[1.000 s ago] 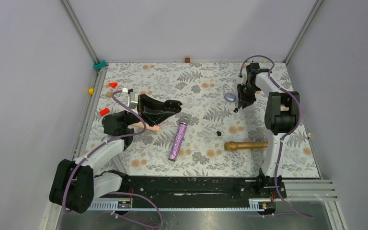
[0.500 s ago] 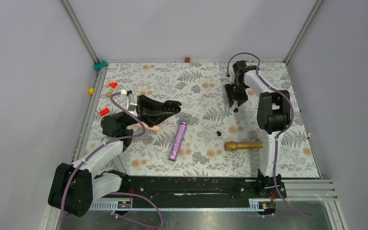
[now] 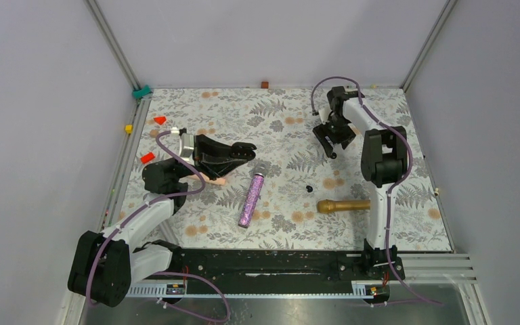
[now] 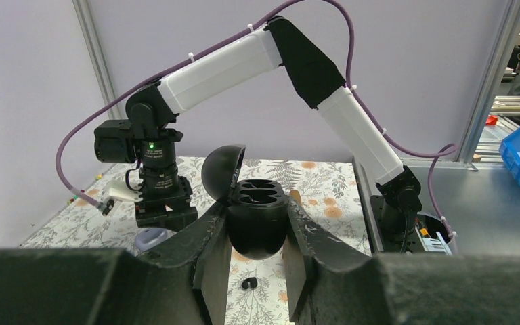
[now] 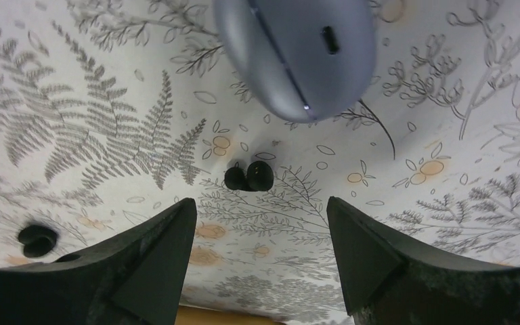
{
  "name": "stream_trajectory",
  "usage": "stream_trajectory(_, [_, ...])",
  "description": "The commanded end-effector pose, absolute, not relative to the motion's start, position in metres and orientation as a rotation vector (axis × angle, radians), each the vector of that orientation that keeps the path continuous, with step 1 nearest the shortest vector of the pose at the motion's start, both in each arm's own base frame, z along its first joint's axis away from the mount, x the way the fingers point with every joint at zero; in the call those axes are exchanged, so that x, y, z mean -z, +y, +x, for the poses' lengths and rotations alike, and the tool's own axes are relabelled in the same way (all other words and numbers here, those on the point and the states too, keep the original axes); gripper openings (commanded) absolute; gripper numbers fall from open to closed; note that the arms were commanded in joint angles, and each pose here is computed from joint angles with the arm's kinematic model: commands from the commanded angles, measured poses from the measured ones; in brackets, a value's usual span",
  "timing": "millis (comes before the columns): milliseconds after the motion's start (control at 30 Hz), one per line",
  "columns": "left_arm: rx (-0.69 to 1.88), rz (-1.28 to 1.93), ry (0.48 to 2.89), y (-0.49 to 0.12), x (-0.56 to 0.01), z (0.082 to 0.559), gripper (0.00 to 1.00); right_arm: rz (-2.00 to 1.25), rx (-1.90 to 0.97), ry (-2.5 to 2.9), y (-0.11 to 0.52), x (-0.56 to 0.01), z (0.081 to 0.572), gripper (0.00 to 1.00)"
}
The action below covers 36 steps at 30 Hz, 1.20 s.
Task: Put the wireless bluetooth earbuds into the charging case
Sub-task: Pick up the earbud from the center of the board.
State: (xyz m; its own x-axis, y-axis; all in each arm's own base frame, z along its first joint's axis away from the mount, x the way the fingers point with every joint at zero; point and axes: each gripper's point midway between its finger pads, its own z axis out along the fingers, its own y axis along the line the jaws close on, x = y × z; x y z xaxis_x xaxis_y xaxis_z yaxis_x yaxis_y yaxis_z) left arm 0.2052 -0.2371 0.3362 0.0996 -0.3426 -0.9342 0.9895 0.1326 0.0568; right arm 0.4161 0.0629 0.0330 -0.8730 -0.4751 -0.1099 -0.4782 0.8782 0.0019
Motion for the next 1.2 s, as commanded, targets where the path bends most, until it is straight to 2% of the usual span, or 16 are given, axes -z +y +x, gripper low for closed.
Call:
stream_trajectory(0, [1.183,0.942,0.889,-0.237,-0.343,0.199,0.0,-1.162,0.005,2.864,0.066,-0.039,0.409,0.79])
stream_trajectory(267, [1.182,0.946,0.902,-0.238,-0.342,0.2,0.0,-1.527,0.212,2.711,0.046,-0.022,0.415,0.79])
stream_trajectory(600, [1.184,0.945,0.911,-0.239,-0.341,0.203,0.0,-1.66,0.263,2.667,0.046,0.004,0.405,0.67])
stream_trajectory(1167, [1.194,0.944,0.932,-0.24,-0.338,0.207,0.0,-1.889,0.195,2.461,0.053,0.006,0.409,0.7])
